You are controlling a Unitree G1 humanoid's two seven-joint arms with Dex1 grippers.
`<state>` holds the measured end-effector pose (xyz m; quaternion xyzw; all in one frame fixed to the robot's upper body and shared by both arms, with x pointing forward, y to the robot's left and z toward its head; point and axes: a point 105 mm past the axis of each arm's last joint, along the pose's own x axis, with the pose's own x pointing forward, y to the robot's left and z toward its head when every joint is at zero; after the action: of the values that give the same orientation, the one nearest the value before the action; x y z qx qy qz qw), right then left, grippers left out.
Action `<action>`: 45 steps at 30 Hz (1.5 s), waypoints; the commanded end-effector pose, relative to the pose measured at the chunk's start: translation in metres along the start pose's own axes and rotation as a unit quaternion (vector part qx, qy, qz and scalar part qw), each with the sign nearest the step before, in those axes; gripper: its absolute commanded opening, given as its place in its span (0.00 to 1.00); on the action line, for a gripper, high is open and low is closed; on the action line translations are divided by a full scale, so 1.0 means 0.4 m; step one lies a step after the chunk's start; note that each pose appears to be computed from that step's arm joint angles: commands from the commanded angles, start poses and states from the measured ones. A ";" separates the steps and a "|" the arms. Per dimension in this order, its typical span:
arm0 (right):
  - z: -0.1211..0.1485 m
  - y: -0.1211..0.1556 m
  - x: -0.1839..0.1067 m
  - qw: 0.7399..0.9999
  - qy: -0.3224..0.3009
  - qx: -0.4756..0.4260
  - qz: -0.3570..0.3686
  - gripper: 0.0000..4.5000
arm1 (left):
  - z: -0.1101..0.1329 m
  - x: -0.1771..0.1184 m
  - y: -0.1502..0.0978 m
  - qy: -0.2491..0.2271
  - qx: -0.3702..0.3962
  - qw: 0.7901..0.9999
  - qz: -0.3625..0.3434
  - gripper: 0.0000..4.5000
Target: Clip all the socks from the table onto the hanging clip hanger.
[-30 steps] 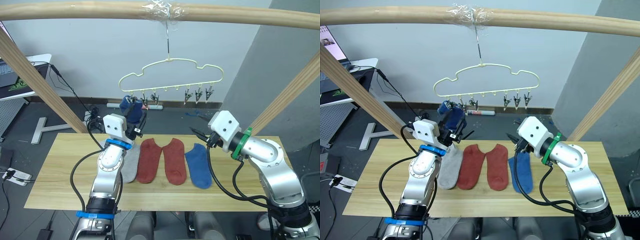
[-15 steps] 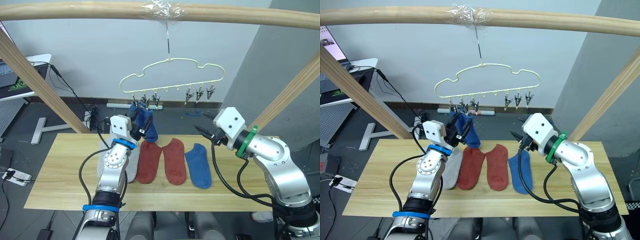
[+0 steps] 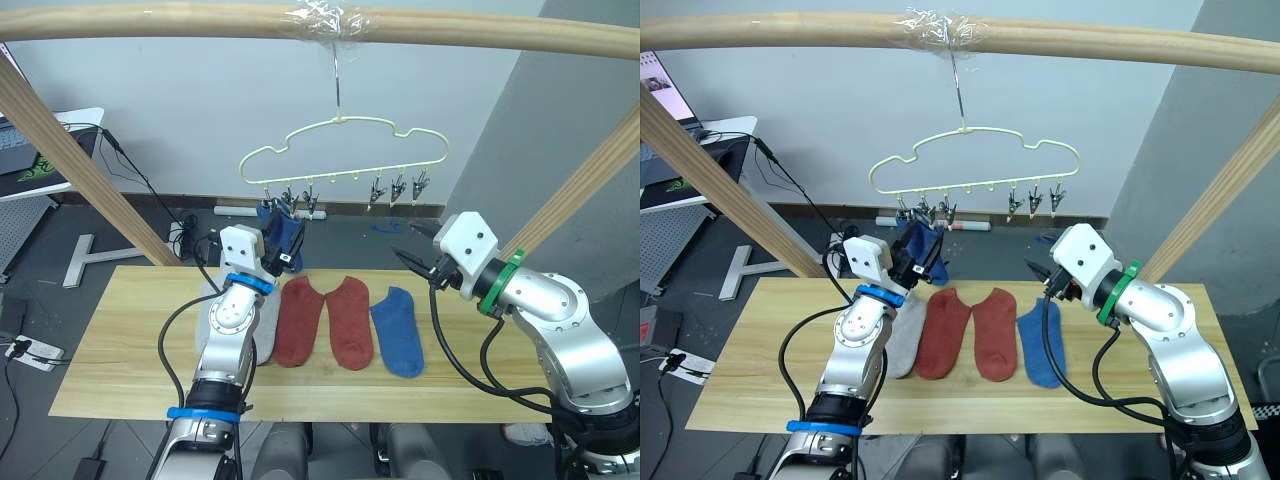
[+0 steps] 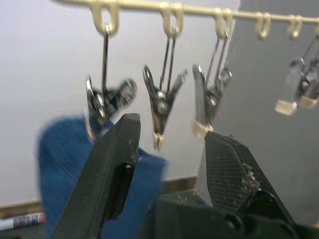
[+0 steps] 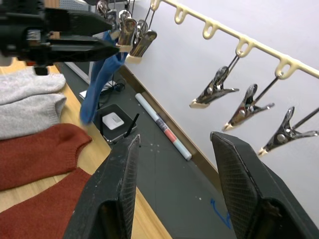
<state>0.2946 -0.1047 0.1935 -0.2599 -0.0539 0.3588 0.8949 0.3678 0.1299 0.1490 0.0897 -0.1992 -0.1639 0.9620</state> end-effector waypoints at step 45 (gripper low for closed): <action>0.086 0.041 -0.026 0.991 -0.088 -0.013 0.100 0.52 | 0.076 0.072 0.033 -0.033 -0.018 0.998 0.048 0.54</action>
<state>0.2716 -0.0878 0.2081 -0.2401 -0.0895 0.4666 0.8466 0.3878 0.1295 0.1708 0.0593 -0.1982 -0.1236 0.9705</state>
